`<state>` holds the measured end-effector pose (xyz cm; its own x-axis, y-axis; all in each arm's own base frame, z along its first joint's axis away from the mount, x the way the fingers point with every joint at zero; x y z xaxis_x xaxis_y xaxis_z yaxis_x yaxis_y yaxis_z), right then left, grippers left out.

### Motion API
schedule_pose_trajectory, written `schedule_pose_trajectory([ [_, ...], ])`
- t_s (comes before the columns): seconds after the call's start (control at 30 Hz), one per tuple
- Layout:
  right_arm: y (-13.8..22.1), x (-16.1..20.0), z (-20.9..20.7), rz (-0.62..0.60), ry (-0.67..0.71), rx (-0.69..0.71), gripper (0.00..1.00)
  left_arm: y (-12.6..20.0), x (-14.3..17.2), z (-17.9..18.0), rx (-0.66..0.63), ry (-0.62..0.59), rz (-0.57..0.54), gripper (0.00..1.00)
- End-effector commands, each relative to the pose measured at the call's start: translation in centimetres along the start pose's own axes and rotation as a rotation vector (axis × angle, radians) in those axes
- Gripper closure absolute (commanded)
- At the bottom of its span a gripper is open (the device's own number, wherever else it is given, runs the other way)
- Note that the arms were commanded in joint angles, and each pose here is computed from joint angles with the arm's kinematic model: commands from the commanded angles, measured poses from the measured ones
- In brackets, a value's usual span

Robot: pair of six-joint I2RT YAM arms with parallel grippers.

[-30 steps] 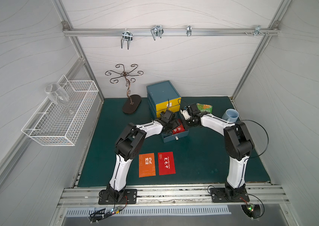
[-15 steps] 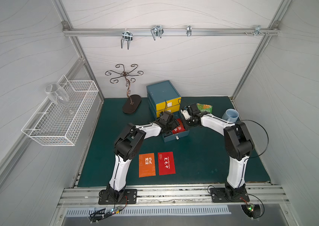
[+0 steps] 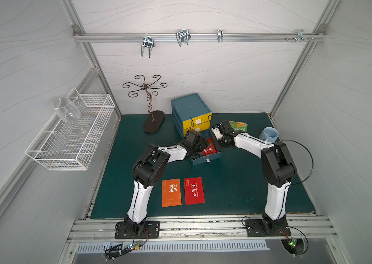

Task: Take the postcards out of the drawer
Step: Pick up the postcard from the drawer.

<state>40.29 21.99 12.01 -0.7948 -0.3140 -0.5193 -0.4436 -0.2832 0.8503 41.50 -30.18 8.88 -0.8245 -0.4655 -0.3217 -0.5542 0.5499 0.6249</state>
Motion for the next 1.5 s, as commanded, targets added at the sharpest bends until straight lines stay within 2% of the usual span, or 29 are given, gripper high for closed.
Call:
schedule_pose_trajectory([
  [0.0, -0.1, 0.6, 2.8, 0.03, 0.034, -0.141, 1.0, -0.7, 0.5, -3.0, 0.194, -0.011, 0.035, 0.18],
  [0.4, 0.0, 0.6, 2.8, 0.031, 0.031, -0.137, 1.0, 0.6, -0.1, -5.0, 0.323, -0.002, -0.001, 0.18],
  [0.63, -0.1, 0.8, 2.8, 0.034, 0.032, -0.133, 1.0, 1.0, -0.3, -5.4, 0.35, 0.017, -0.009, 0.19],
  [0.83, 0.0, 0.8, 2.7, 0.033, 0.031, -0.13, 1.0, 1.1, -0.1, -4.3, 0.251, 0.034, 0.0, 0.33],
  [1.1, -0.1, 0.6, 2.6, 0.034, 0.025, -0.122, 1.0, 2.0, -0.1, -2.4, 0.046, 0.046, -0.001, 0.64],
  [1.3, 0.0, 0.4, 2.5, 0.032, 0.024, -0.106, 1.0, 2.6, -0.2, -1.9, -0.017, 0.052, -0.002, 0.82],
  [1.47, 0.1, 0.1, 2.3, 0.03, 0.017, -0.09, 1.0, 3.2, -0.3, -2.1, -0.015, 0.059, -0.006, 0.92],
])
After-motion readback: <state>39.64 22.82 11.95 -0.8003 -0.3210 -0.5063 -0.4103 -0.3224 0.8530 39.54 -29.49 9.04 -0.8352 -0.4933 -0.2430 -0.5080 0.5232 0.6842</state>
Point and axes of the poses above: each gripper's point midway between its finger pads, its own y axis back along the fingers, its own z axis along the line the jaws close on, x = y × z, the point moved 6 cm from there along y, back along the fingers, and after that the axes turned 6 degrees about -y, right-handed, at the moved point
